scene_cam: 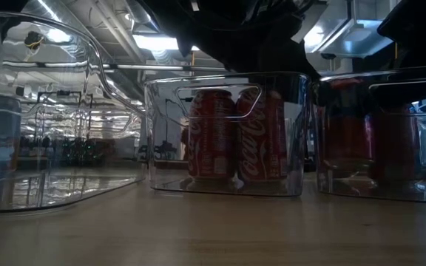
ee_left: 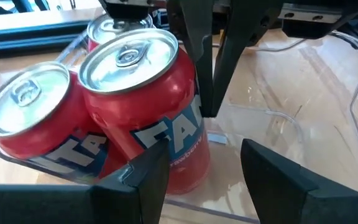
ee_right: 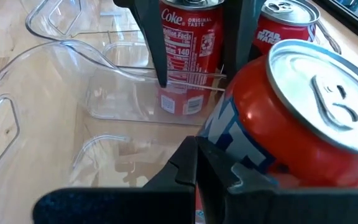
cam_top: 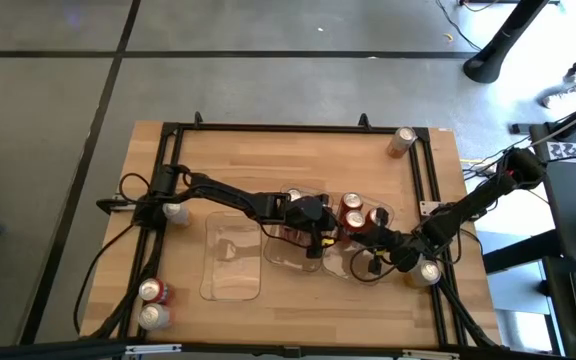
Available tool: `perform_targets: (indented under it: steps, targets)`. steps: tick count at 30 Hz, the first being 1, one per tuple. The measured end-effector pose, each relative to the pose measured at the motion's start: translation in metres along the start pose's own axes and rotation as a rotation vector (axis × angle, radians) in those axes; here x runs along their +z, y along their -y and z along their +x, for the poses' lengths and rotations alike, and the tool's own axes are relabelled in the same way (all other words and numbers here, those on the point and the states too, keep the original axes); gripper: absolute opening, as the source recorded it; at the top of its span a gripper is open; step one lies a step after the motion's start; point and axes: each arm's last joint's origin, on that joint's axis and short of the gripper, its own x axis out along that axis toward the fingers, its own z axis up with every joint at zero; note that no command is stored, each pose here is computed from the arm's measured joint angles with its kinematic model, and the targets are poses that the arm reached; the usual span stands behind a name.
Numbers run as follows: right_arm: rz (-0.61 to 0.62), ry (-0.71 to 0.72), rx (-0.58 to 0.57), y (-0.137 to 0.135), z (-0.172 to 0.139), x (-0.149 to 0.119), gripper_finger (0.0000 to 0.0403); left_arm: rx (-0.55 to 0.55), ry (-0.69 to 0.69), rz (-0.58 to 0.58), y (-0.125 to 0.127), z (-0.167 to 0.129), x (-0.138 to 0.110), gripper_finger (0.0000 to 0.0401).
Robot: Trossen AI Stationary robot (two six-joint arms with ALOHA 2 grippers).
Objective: Sort soda cans
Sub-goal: Put the top red soda can into the right transparent bin
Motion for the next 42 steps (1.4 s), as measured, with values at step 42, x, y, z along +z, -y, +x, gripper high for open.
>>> perform_targets:
  steps: [42]
  targets:
    - [0.008, 0.011, -0.007, 0.0, 0.0, 0.001, 0.0005, -0.069, -0.052, 0.0, 0.028, -0.009, 0.002, 0.0186]
